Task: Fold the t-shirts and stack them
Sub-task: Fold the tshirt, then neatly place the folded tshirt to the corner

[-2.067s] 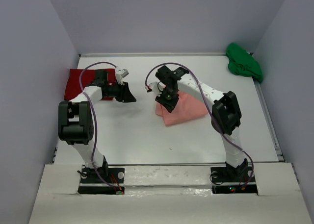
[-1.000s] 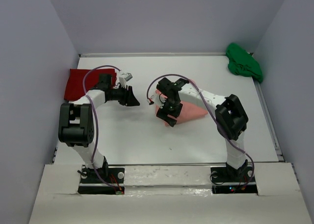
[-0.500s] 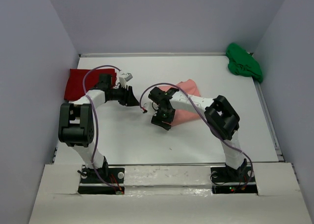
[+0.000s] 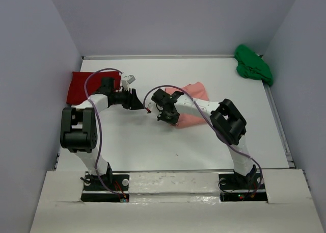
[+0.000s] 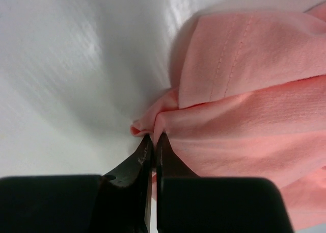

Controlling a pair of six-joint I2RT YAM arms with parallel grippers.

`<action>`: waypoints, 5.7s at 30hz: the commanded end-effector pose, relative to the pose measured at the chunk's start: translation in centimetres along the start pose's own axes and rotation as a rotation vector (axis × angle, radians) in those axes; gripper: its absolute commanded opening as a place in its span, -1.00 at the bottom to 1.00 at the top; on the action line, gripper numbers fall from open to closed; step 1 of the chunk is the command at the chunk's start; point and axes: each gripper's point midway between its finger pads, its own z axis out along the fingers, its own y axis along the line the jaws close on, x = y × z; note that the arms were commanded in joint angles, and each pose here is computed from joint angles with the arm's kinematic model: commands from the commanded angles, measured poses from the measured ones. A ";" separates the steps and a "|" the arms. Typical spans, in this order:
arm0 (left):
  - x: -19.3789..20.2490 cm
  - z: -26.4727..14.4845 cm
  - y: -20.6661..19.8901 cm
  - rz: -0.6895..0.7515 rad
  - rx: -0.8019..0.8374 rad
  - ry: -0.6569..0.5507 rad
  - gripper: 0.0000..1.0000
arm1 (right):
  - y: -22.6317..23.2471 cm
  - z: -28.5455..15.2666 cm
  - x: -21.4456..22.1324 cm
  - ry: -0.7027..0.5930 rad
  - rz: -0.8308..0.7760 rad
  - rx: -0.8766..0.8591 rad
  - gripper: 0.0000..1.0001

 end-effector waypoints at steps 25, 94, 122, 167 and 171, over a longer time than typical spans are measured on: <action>-3.2 4.6 -0.8 -0.226 0.235 -0.087 0.25 | -3.5 -6.8 -4.4 -0.156 0.030 0.142 -1.00; -4.8 13.4 -5.6 -0.461 0.491 -0.096 0.98 | -1.1 -8.3 -5.3 -0.157 -0.058 0.170 -1.00; -4.2 13.5 -6.3 -0.373 0.505 -0.043 -1.00 | 3.4 -11.6 -5.5 -0.214 -0.102 -0.072 0.95; -7.9 -4.9 11.7 -0.009 -0.183 0.302 -1.00 | -17.5 -15.4 18.1 0.015 0.389 0.708 0.97; -8.5 -6.4 12.8 -0.015 -0.226 0.280 -1.00 | -17.1 -14.7 18.1 0.029 0.394 0.673 0.67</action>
